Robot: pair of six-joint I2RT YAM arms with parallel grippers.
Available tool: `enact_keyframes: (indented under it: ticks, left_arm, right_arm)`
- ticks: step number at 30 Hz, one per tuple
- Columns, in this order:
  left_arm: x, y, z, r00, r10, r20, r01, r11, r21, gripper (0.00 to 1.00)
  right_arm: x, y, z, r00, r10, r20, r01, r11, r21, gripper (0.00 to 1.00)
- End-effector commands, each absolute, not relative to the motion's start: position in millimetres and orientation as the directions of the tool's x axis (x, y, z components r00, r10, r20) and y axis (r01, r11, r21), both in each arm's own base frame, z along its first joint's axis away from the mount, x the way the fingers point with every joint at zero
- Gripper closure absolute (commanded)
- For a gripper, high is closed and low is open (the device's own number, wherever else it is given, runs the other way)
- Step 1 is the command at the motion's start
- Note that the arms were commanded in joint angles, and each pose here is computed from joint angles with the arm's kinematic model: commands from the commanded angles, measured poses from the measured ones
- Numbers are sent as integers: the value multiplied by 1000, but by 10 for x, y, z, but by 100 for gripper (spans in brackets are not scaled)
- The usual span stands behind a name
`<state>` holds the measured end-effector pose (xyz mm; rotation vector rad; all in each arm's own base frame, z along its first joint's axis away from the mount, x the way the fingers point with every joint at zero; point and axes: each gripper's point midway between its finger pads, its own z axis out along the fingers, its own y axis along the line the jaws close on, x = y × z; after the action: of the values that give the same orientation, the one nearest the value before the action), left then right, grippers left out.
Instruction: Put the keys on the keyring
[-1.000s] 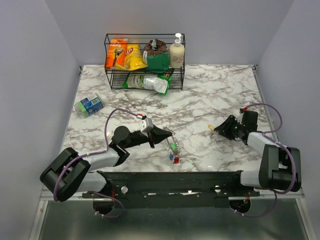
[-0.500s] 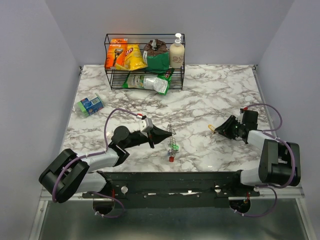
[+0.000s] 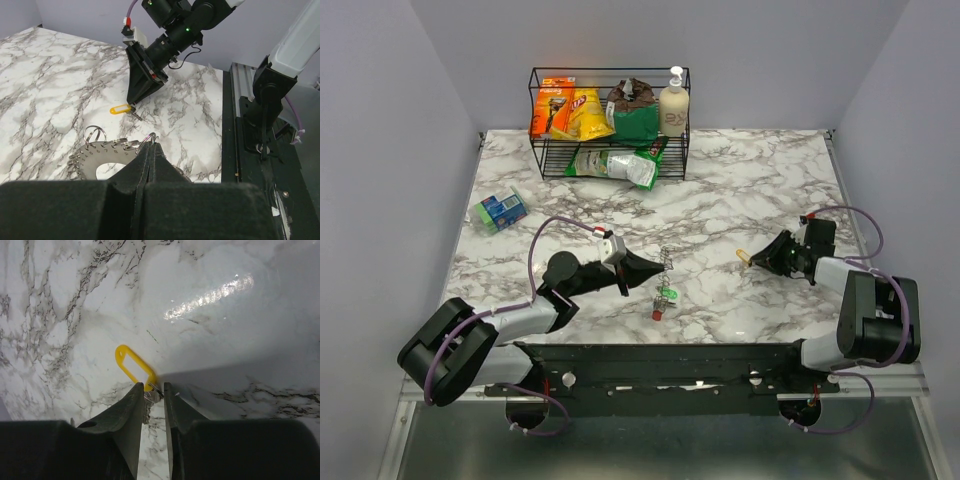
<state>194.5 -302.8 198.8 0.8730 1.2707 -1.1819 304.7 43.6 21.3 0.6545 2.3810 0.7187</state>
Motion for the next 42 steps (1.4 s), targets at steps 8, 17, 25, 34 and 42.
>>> enact_keyframes:
  ticks: [8,17,25,34,42]
  left_arm:
    - [1933,-3051,2236,-27,-212,-977,978,196,-69,100]
    - [1930,-3035,2228,-26,-214,-977,977,203,-71,100]
    - [1930,-3018,2234,-21,-209,-978,975,213,-66,100]
    - [1920,-3011,2227,-25,-208,-978,975,212,-70,100]
    - [1905,-3010,2228,-26,-208,-978,976,206,-70,100]
  right_arm:
    - [3147,463,270,-725,575,-379,241,727,643,77]
    - [3158,504,330,-722,564,-400,200,724,660,99]
    - [3134,507,380,-715,561,-417,184,727,662,99]
    - [3129,485,318,-726,563,-396,214,731,647,84]
    - [3144,464,253,-737,562,-375,235,734,637,75]
